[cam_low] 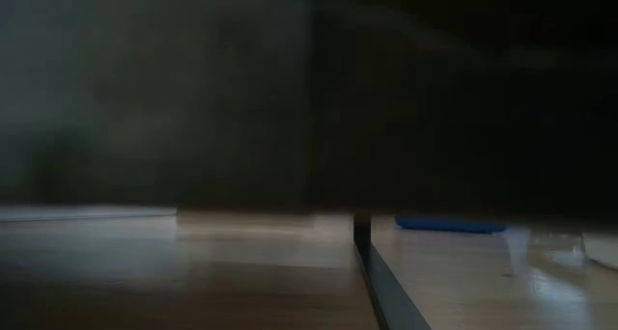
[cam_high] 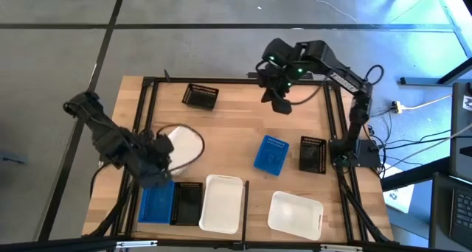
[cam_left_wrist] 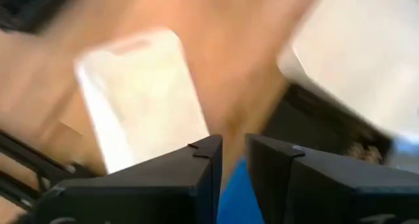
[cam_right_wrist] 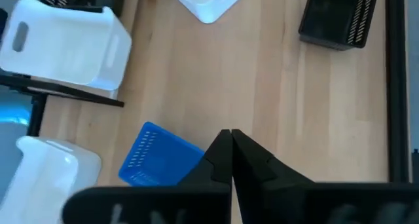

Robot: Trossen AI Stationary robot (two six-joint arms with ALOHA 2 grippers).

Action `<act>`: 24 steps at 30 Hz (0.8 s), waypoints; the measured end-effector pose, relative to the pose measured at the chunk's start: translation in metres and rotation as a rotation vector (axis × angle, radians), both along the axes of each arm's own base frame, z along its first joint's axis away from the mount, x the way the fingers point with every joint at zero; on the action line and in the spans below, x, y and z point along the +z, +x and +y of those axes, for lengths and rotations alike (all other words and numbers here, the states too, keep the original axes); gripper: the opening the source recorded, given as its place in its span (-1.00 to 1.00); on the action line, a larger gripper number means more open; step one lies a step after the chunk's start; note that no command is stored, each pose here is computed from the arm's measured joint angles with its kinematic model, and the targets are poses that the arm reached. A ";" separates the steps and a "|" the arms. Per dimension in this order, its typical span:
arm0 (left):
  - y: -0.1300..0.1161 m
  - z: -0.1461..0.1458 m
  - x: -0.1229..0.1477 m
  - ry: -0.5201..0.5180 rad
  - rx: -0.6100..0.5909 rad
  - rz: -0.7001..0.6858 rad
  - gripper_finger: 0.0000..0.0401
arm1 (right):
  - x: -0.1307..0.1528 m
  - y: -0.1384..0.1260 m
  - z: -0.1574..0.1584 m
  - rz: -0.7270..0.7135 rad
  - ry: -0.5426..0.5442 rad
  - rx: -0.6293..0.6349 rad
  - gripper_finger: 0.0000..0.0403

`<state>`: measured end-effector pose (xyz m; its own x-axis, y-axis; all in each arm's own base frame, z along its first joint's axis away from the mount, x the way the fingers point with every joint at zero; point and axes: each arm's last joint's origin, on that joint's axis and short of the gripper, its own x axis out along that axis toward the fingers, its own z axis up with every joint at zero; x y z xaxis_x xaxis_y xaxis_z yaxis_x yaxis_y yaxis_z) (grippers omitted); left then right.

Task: Stack baskets on shelf by color
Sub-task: Stack the bottom black bin on top of the black bin on the shelf

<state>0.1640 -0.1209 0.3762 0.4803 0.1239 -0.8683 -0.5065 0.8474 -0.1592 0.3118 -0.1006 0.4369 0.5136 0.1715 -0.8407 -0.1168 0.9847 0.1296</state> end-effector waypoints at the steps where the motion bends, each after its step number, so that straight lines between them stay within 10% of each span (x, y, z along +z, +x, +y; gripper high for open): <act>1: 0.001 0.004 0.001 0.018 0.021 -0.007 -0.72 | 0.002 -0.004 0.003 0.001 0.005 -0.011 -1.00; 10: 0.007 0.028 0.000 0.135 0.097 0.027 -0.72 | -0.023 -0.049 0.021 0.158 0.075 -0.212 -1.00; 24: 0.020 0.058 0.000 0.180 0.204 0.047 -0.72 | -0.084 -0.113 0.070 0.349 0.272 -0.995 -1.00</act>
